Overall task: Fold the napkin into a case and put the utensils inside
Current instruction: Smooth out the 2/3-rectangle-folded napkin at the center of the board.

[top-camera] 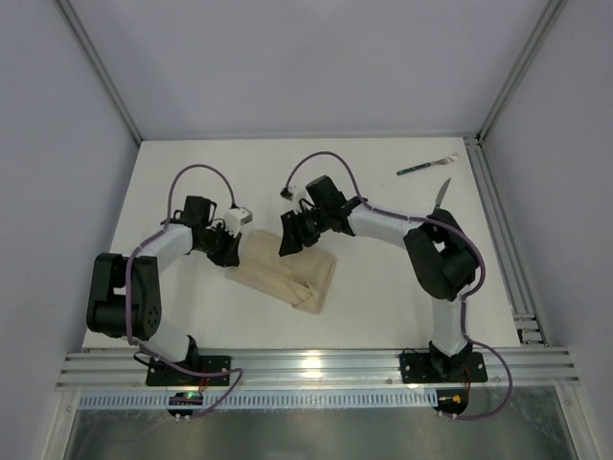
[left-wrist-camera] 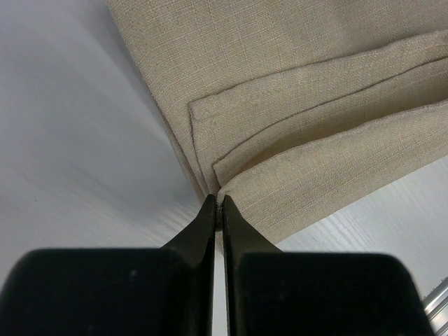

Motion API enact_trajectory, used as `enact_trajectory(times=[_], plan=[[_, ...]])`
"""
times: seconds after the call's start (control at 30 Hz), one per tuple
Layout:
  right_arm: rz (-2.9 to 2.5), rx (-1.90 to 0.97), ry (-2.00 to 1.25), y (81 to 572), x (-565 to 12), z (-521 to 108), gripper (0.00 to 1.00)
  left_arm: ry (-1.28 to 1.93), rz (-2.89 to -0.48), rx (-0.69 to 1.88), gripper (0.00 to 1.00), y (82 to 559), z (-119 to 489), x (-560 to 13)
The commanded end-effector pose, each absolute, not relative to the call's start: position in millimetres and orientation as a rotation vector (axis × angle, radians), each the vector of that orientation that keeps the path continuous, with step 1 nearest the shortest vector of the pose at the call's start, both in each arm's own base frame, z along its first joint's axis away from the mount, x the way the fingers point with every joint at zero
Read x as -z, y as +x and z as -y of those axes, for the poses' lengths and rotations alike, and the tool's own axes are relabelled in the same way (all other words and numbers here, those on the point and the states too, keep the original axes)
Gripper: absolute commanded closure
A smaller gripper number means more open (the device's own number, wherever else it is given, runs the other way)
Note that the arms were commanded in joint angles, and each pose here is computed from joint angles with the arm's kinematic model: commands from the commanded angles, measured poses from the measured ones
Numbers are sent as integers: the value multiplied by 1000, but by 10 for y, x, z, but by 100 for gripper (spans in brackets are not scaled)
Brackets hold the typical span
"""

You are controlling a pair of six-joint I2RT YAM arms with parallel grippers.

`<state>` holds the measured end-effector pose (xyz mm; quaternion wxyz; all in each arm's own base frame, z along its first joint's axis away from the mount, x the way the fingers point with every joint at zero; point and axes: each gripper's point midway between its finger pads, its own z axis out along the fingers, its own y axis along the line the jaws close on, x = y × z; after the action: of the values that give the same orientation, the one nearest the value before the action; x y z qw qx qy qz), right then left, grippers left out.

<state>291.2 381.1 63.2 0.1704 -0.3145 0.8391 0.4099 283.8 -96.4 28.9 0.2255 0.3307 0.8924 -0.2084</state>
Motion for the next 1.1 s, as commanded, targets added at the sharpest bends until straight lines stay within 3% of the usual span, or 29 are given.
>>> enact_trajectory(times=[0.0,0.23,0.33,0.4,0.8,0.93,0.97,1.07], plan=[[-2280,-1056,-874,3090,-1094,-3661,47,903,-2441,574,100,2920,965,-364],[-2350,-937,-882,2838,-959,-3323,42,910,-2435,585,100,2924,979,-366],[-2413,-871,-880,2671,-809,-3180,31,908,-2437,591,100,2920,984,-360],[-2436,-871,-911,2504,-731,-3186,30,906,-2438,591,100,2922,985,-356],[-2479,-899,-942,2164,-558,-3226,31,896,-2449,591,100,2911,979,-351],[-2496,-878,-947,2125,-485,-3219,45,894,-2448,580,100,2926,971,-358],[-2502,-869,-944,2127,-461,-3208,61,894,-2449,579,100,2925,968,-360],[-2507,-848,-926,2150,-443,-3179,85,897,-2453,566,100,2926,952,-353]])
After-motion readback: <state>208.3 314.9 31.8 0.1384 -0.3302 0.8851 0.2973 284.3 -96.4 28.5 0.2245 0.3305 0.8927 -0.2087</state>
